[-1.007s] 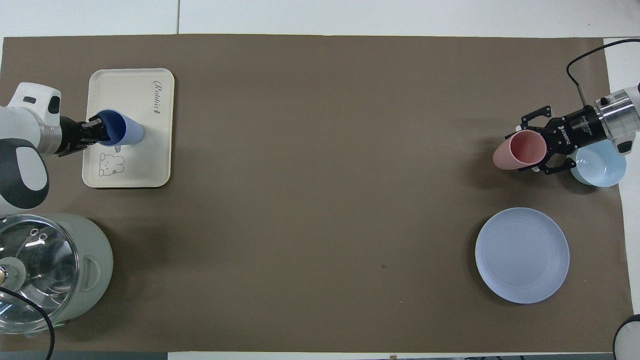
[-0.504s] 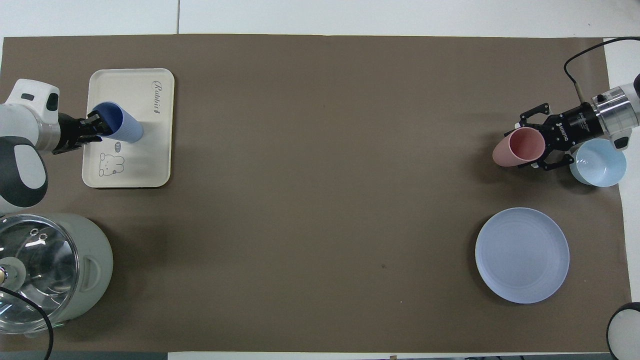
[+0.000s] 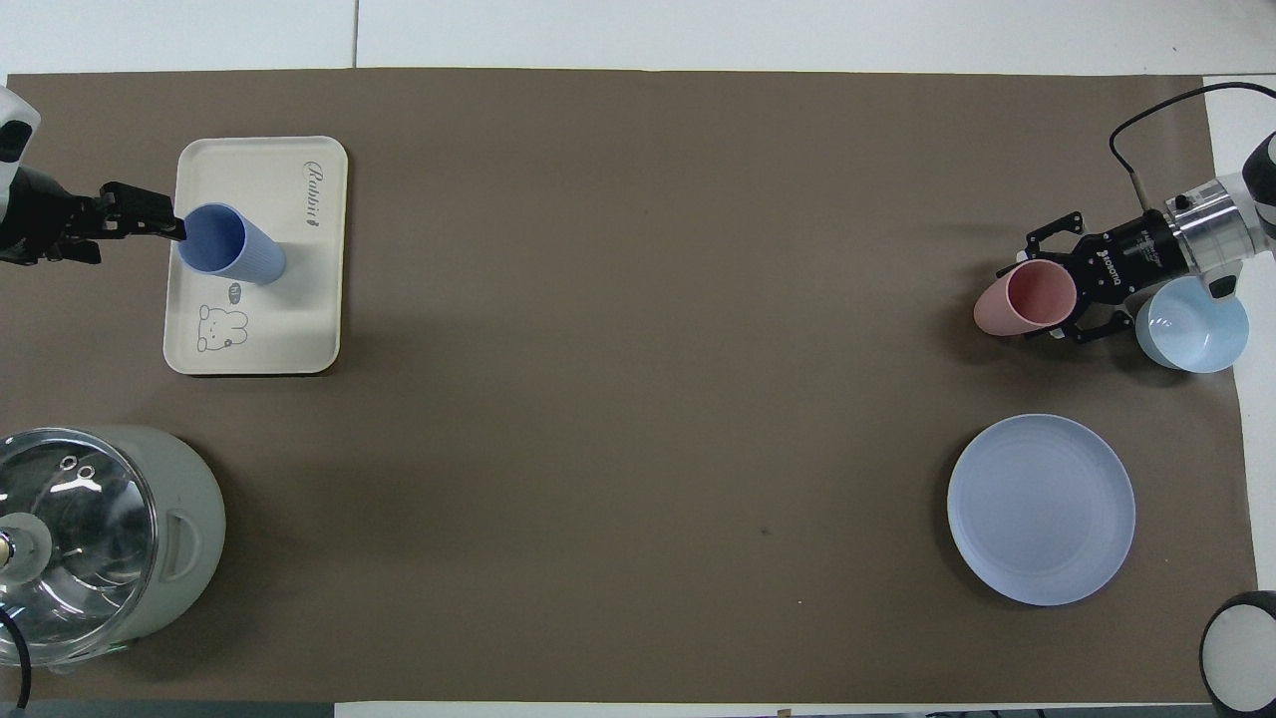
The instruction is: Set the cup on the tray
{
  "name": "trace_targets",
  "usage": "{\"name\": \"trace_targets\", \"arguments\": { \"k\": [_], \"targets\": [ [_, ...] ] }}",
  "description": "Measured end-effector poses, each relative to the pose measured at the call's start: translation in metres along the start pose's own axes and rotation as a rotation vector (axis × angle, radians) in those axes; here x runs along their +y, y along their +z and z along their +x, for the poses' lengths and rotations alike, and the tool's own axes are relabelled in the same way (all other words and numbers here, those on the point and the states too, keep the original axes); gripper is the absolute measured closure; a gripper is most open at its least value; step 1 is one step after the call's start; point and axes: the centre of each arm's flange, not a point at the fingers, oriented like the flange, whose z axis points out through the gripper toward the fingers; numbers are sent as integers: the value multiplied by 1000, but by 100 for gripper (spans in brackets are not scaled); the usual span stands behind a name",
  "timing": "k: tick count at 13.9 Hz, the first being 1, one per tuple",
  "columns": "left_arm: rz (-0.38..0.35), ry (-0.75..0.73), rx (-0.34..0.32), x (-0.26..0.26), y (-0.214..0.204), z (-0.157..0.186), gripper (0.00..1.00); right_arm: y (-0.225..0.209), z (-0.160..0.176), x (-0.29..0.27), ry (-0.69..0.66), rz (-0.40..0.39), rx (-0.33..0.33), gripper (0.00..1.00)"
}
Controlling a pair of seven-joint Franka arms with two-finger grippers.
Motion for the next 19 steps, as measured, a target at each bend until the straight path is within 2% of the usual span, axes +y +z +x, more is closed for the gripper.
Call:
{"name": "trace_targets", "arguments": {
  "k": [4,7,9,12,15,17,19],
  "targets": [
    [45,144,-65,22,-48,-30,0,1,2,1,-28,-11,9,20],
    [52,203,-55,57,-73,-46,0,1,3,2,-29,-18,14,20],
    [56,211,-63,60,-72,-48,0,1,4,2,-30,-19,14,0],
    [58,210,-86,61,-79,-52,0,1,5,4,-27,-32,24,0],
    [71,210,-133,62,-116,-62,0,-5,12,12,-23,-55,51,0],
    [71,201,-112,63,-133,-62,0,-13,19,21,-58,-61,67,0],
    [73,172,-103,63,-131,-60,0,-23,22,25,-86,-56,82,0]
  ]
}}
